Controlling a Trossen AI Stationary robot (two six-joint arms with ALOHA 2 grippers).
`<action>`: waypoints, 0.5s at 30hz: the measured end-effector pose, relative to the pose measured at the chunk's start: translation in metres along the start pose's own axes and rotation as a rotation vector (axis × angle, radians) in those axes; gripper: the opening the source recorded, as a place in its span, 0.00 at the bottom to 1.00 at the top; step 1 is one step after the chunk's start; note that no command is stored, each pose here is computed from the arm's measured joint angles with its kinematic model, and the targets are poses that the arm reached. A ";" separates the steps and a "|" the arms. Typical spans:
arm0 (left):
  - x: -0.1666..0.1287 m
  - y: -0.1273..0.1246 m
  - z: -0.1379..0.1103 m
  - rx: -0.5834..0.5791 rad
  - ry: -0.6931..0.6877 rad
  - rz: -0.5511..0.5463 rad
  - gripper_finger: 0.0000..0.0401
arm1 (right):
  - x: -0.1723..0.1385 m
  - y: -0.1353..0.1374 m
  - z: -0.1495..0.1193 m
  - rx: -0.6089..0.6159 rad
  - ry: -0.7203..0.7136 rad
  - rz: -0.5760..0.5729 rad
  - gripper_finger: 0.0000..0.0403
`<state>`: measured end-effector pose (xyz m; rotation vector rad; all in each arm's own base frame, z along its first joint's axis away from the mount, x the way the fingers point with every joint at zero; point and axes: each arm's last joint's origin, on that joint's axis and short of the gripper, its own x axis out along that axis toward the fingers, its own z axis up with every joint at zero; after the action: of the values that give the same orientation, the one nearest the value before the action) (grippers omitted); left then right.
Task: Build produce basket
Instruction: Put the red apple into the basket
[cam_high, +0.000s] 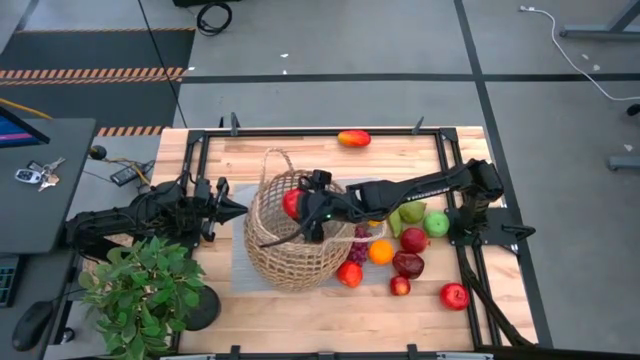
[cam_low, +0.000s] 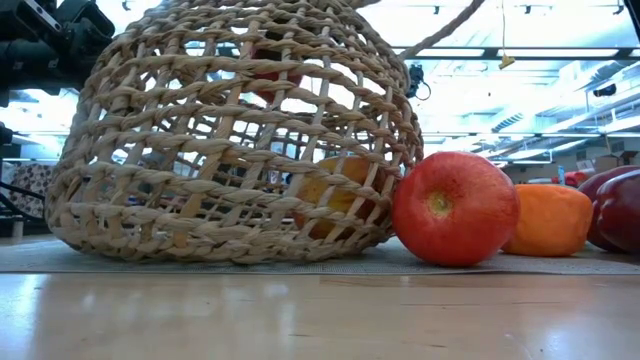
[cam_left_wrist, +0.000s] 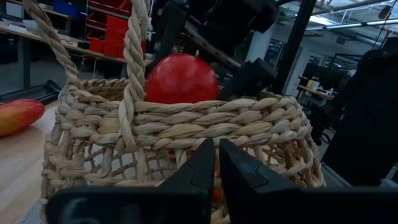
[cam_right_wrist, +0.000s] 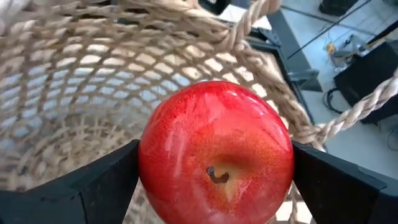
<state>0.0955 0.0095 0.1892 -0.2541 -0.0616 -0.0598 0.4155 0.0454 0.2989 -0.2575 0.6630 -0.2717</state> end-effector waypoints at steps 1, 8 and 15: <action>0.000 0.000 0.000 0.000 0.001 0.000 0.08 | -0.002 0.000 -0.001 0.002 0.013 0.006 0.98; 0.000 0.000 0.000 0.000 0.000 0.000 0.08 | -0.024 -0.008 -0.001 0.045 0.050 0.060 0.98; 0.000 -0.002 0.010 -0.121 -0.097 -0.017 0.07 | -0.039 -0.014 0.005 0.069 0.013 0.119 0.98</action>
<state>0.0946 0.0098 0.1992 -0.3774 -0.1565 -0.0680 0.3866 0.0459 0.3294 -0.1499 0.6776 -0.1821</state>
